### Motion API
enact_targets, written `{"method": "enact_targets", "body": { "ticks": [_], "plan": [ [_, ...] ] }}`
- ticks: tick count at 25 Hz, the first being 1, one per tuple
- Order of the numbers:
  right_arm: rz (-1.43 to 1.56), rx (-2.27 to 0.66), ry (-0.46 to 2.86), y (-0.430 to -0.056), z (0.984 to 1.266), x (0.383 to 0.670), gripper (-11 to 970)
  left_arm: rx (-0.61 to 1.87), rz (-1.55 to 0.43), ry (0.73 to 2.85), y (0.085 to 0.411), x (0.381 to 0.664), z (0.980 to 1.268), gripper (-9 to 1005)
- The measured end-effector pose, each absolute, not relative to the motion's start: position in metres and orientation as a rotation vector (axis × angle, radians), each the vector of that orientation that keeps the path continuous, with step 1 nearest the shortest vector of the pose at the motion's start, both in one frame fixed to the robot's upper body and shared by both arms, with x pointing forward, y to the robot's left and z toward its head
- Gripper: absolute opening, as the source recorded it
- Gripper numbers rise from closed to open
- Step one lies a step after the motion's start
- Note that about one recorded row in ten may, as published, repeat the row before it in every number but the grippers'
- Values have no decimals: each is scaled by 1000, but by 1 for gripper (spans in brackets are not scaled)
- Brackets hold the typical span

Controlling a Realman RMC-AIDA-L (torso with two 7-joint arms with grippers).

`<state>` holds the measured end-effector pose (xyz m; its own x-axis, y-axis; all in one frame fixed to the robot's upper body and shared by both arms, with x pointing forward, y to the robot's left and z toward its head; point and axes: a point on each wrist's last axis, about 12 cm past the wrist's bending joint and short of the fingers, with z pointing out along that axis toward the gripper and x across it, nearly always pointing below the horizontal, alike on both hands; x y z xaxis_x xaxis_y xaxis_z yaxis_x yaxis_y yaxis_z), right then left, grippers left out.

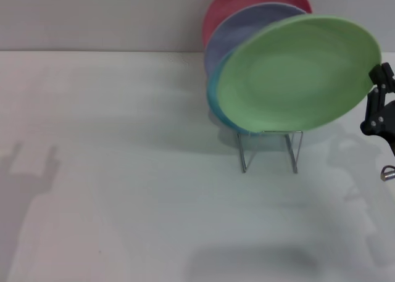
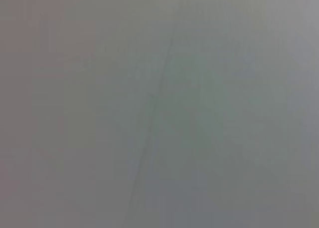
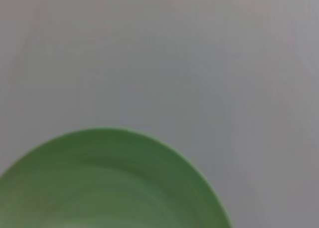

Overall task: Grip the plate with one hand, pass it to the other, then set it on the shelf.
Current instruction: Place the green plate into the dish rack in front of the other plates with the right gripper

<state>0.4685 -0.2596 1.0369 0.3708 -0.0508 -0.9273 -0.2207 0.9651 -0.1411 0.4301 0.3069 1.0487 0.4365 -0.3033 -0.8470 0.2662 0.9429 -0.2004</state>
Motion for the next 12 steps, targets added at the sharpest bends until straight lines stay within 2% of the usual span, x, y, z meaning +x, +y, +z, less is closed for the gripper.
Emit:
{"method": "enact_targets", "body": {
  "ticks": [12],
  "plan": [
    [70, -279, 1280, -267, 1024, 463, 11, -32, -371, 1053, 305, 431, 1050, 731]
  ]
}}
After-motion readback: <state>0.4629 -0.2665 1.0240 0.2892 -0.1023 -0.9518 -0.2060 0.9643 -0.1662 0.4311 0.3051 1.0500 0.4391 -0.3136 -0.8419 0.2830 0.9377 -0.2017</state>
